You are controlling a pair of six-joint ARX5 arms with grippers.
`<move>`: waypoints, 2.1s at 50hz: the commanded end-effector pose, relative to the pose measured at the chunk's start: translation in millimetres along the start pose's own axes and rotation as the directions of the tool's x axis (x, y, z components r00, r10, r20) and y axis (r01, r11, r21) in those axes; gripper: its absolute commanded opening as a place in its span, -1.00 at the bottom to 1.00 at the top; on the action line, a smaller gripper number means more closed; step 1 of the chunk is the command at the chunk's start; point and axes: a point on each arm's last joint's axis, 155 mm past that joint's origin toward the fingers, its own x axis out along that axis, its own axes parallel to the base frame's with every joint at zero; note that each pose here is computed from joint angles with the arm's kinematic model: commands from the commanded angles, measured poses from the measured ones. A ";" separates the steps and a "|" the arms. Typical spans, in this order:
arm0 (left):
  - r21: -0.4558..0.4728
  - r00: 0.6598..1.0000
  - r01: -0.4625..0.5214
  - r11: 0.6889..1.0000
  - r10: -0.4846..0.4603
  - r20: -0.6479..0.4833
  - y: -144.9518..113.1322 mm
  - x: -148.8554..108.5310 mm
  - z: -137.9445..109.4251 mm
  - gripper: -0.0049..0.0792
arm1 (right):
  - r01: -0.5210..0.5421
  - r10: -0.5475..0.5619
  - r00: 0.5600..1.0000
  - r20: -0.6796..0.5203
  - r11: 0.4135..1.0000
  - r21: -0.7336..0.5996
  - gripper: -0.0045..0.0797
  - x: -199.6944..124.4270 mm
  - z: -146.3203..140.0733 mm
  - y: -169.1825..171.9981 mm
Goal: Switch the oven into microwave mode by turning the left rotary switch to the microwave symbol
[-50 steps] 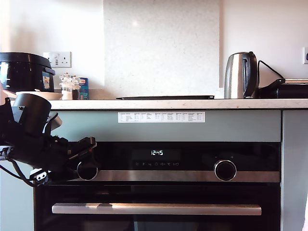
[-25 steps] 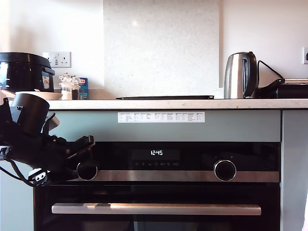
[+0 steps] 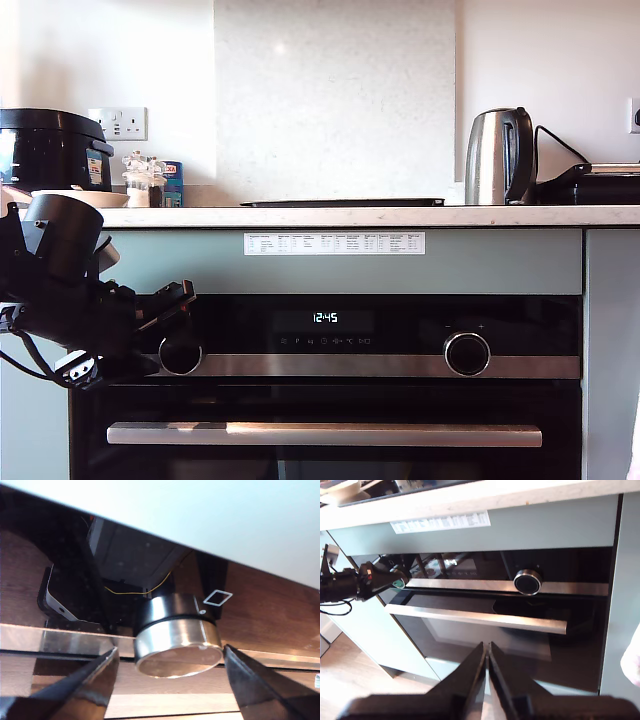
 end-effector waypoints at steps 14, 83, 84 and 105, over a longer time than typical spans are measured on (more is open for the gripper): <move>0.043 0.989 0.059 0.997 -0.064 0.135 -24.2 0.0 58.8 0.56 | -0.006 0.008 1.000 -0.021 0.995 0.095 -0.92 1.9 -7.1 0.7; 0.148 0.974 -0.030 0.989 -0.004 0.226 -40.9 5.3 72.1 0.17 | -0.054 0.061 0.997 -0.044 0.988 0.147 -0.92 1.4 -12.5 10.4; 0.149 0.973 -0.028 0.988 -0.008 0.231 -41.9 4.9 73.7 0.17 | -0.054 0.061 0.997 -0.044 0.988 0.147 -0.92 1.4 -12.5 10.4; 0.248 0.968 -0.035 0.968 -0.029 0.250 -50.1 6.2 83.1 -0.30 | -0.054 0.062 0.997 -0.045 0.988 0.148 -0.92 1.4 -12.7 10.4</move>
